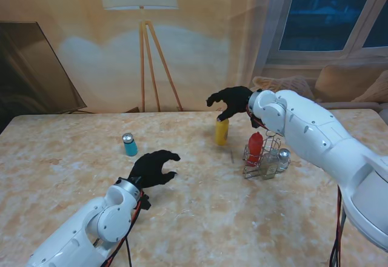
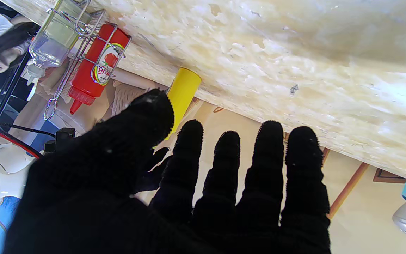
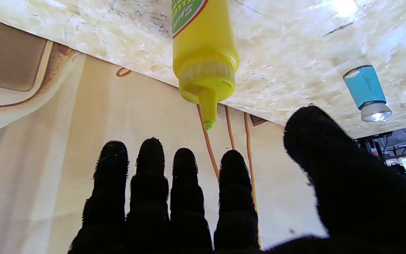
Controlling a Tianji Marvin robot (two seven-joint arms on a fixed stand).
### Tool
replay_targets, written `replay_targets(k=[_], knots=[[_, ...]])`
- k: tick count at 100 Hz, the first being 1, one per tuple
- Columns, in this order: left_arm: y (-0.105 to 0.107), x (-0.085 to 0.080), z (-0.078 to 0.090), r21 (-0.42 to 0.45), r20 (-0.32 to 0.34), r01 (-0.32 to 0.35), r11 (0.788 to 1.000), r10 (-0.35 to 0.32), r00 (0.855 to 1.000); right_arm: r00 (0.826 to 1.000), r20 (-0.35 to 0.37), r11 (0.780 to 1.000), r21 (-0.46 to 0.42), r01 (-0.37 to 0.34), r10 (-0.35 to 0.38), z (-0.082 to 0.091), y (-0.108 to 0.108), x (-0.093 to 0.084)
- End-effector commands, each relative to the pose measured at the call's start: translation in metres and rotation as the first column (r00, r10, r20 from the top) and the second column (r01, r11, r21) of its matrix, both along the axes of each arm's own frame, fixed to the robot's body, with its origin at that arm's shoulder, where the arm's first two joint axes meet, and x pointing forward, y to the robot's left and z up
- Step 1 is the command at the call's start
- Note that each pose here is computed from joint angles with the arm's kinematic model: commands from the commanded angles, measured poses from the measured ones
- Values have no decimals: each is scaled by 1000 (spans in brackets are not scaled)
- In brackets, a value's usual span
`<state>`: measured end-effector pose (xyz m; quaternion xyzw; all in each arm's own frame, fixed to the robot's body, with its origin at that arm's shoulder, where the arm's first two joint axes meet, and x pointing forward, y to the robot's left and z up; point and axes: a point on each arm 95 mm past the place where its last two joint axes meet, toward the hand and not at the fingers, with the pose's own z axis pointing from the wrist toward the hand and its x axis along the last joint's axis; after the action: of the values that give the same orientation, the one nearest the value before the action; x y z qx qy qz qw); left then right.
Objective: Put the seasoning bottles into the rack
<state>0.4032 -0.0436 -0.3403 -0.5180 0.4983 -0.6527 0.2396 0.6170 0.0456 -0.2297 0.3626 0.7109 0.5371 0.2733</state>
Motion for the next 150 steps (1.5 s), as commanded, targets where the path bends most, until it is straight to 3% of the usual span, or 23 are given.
replay_targets(k=[1, 54, 150], knots=[[-1, 0, -1, 2, -10, 4, 1000, -4, 1000, 1000, -15, 1000, -15, -16, 16, 0, 8, 0], [-1, 0, -3, 2, -16, 3, 1000, -3, 1000, 999, -41, 995, -101, -26, 22, -5, 10, 7], [1, 1, -4, 8, -6, -5, 1000, 5, 1000, 994, -103, 985, -167, -47, 30, -20, 20, 15]])
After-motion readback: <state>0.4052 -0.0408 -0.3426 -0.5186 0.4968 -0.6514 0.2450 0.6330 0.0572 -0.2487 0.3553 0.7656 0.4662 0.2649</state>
